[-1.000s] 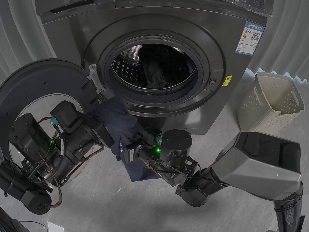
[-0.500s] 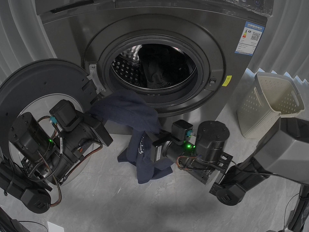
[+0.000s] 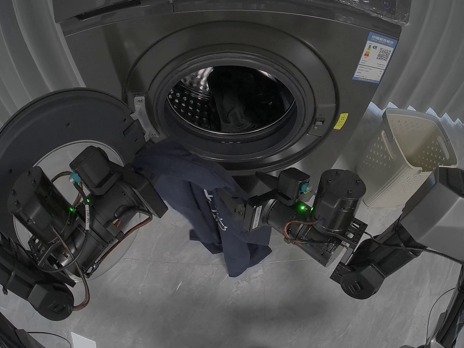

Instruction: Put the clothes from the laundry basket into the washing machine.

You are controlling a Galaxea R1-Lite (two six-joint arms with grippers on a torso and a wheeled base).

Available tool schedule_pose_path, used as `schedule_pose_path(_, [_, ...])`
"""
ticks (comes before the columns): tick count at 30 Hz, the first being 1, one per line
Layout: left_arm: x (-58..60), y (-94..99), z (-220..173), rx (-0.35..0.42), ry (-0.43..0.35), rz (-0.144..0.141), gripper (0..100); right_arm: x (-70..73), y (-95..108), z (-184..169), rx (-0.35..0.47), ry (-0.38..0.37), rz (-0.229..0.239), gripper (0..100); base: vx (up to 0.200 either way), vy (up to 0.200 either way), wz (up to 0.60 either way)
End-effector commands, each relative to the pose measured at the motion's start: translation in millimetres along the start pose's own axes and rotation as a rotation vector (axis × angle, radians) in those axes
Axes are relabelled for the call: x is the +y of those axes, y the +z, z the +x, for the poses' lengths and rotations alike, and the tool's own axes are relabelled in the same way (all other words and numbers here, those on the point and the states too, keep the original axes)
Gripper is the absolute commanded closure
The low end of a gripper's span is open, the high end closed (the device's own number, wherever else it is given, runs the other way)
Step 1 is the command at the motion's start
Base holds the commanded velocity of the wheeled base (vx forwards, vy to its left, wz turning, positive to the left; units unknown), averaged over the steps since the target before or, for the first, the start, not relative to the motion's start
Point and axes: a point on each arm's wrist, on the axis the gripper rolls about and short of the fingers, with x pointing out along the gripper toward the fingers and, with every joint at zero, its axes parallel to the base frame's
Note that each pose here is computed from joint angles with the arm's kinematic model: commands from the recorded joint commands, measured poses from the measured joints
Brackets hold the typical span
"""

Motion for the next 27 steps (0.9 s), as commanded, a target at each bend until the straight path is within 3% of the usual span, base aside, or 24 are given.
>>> schedule_pose_path(1, [-0.6,2.8,-1,-0.010,-0.002,-0.001,100,-8.6,-4,7,0.003,-0.023,-0.010,0,0.000,0.000,0.00])
schedule_pose_path(13, [-0.6,3.0,0,-0.012,-0.002,-0.001,100,-20.0,-27,26,0.032,-0.058,-0.022,0,0.000,0.000,0.00])
schedule_pose_path(16, [-0.6,3.0,0,-0.012,-0.001,-0.001,100,-31.0,-31,27,0.040,-0.088,-0.024,0,0.000,0.000,0.00])
schedule_pose_path(19, [-0.5,2.4,0,-0.010,-0.001,-0.001,100,-27.3,-32,26,0.042,-0.075,-0.023,0,0.000,0.000,0.00])
schedule_pose_path(22, [0.0,1.7,0,-0.009,0.001,0.000,100,-1.5,-36,21,0.062,-0.012,-0.022,0,0.000,0.000,0.00])
schedule_pose_path(27, [-0.1,2.2,0,-0.010,0.001,0.000,100,14.2,-50,23,0.092,0.029,-0.023,0,0.000,0.000,0.00])
